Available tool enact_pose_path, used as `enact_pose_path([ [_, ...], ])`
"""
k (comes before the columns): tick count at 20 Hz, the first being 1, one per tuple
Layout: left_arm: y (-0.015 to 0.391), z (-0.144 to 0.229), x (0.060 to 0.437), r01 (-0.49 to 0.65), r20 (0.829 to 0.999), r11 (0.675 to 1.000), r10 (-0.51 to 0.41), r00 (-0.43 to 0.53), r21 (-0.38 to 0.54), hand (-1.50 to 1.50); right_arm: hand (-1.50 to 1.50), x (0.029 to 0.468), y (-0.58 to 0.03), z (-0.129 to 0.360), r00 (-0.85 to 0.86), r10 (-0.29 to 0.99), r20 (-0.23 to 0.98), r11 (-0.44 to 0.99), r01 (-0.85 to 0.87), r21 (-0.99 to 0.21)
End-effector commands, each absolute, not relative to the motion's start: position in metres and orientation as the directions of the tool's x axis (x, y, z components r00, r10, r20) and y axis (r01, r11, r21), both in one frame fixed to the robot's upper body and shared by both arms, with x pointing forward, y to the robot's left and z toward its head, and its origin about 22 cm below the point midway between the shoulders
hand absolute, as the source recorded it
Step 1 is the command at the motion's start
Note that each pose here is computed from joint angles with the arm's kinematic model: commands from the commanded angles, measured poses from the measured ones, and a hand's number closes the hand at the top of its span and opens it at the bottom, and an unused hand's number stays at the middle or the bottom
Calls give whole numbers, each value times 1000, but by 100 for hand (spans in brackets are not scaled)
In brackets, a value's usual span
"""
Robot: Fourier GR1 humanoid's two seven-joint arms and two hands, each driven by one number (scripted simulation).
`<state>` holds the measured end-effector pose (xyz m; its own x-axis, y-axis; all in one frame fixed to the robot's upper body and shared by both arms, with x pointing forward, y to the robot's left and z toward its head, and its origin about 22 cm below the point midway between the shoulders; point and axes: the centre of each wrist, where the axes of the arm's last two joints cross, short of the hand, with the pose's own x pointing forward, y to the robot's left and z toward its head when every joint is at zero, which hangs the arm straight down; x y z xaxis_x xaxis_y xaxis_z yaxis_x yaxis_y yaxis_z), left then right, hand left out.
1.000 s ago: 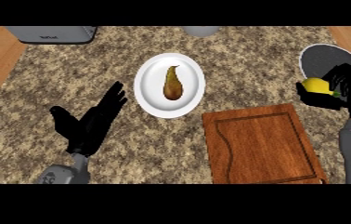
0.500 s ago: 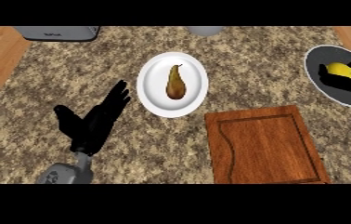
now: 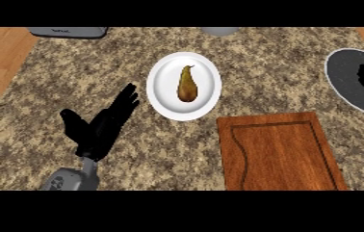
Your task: Pick the lemon from the cutting board and place it in the pan
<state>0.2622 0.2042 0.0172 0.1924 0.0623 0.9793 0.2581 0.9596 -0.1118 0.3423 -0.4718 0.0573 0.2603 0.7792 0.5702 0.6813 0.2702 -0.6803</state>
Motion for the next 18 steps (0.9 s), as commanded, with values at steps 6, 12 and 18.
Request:
enact_pose_path([
  [6,197,21,267,302,983,947,60,171,-110,0,-150,312,-508,47,482,719,502,269,473,-839],
  [12,198,25,270,287,982,951,66,175,-115,0,-150,328,-491,45,397,671,626,410,506,-759],
  [18,197,17,266,262,981,959,62,184,-110,0,-150,338,-485,53,140,519,843,570,678,-464],
])
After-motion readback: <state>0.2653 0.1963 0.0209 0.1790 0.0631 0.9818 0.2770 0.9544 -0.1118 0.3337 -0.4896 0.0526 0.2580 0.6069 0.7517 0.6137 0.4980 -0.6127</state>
